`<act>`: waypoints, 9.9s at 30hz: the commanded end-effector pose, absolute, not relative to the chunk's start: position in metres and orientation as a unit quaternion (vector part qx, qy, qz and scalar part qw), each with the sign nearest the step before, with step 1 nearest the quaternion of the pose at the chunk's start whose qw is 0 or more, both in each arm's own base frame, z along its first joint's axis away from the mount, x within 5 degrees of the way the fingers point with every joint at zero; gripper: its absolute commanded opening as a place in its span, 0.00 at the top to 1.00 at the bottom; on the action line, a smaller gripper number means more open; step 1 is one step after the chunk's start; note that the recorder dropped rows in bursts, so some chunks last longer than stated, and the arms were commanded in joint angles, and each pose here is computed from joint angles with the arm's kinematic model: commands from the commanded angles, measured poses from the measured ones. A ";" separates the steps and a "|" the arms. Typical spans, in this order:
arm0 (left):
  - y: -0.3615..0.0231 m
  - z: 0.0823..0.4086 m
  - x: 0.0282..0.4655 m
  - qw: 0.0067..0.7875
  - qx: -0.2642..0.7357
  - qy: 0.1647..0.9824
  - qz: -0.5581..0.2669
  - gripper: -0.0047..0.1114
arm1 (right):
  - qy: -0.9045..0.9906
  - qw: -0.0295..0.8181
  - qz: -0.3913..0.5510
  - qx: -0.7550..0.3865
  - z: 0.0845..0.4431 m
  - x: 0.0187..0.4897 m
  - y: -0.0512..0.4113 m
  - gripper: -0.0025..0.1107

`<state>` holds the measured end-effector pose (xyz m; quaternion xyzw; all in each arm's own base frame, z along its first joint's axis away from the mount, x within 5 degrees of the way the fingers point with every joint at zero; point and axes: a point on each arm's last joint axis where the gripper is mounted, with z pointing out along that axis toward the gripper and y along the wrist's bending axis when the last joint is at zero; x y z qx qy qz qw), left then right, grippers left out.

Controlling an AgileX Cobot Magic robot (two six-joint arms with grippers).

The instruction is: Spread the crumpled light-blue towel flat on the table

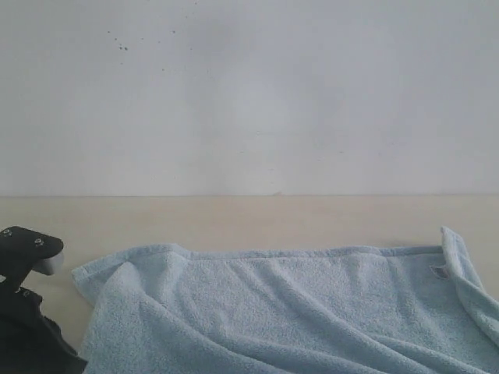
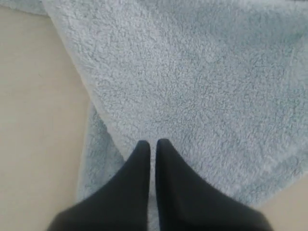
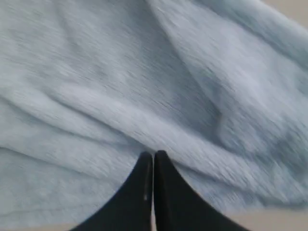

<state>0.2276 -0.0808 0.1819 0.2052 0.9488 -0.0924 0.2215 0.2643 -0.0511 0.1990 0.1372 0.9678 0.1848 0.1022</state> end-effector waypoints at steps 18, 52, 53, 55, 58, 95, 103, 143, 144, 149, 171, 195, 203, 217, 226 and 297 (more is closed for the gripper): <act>-0.099 0.208 0.249 0.275 0.090 0.938 -0.192 0.93 | 0.974 0.211 0.051 -0.058 0.137 0.407 -0.026 0.62; -0.100 0.208 0.249 0.273 0.083 0.938 -0.198 0.93 | 0.969 0.211 -0.028 0.124 0.149 0.391 -0.112 0.38; -0.100 0.208 0.249 0.273 0.083 0.938 -0.198 0.93 | 0.966 0.218 -0.019 0.135 0.154 0.391 -0.110 0.38; -0.100 0.208 0.249 0.273 0.083 0.938 -0.198 0.93 | 0.957 0.242 0.004 0.157 0.171 0.391 -0.106 0.38; -0.100 0.208 0.249 0.273 0.080 0.938 -0.200 0.93 | 0.951 0.273 0.010 0.145 0.202 0.385 -0.102 0.40; -0.132 0.229 0.234 0.289 0.246 0.847 -0.372 0.93 | 0.961 0.174 -0.038 0.214 0.152 0.209 -0.076 0.98; -0.134 0.227 0.224 0.253 0.297 0.837 -0.384 0.93 | 0.953 0.231 -0.050 0.187 0.167 0.206 -0.070 0.98; -0.127 0.225 0.238 0.304 0.257 0.855 -0.332 0.93 | 0.965 0.149 -0.115 0.184 0.130 0.197 -0.083 0.98; -0.128 0.226 0.238 0.303 0.257 0.855 -0.335 0.93 | 0.965 0.152 -0.114 0.182 0.130 0.197 -0.083 0.98; -0.128 0.226 0.238 0.303 0.253 0.854 -0.339 0.93 | 0.963 0.199 -0.093 0.154 0.129 0.208 -0.080 0.98; -0.129 0.227 0.237 0.302 0.253 0.852 -0.344 0.93 | 0.975 0.121 -0.109 0.151 0.111 0.201 -0.083 0.98; -0.125 0.226 0.245 0.354 0.311 0.835 -0.282 0.93 | 0.923 0.234 -0.071 0.297 0.180 0.223 -0.086 0.98; -0.092 0.218 0.275 0.429 0.217 0.874 -0.079 0.93 | 0.960 0.264 0.069 0.058 0.186 0.242 0.017 0.98; -0.033 0.181 0.364 0.352 0.006 0.921 -0.169 0.52 | 0.920 0.222 0.139 -0.291 0.203 0.206 0.150 0.98; -0.037 0.140 0.394 0.270 0.037 0.923 -0.271 0.47 | 0.921 0.208 0.139 -0.299 0.202 0.204 0.150 0.98; -0.037 0.283 0.373 0.315 0.184 0.872 -0.325 0.92 | 0.924 0.224 0.168 -0.259 0.206 0.206 0.154 0.98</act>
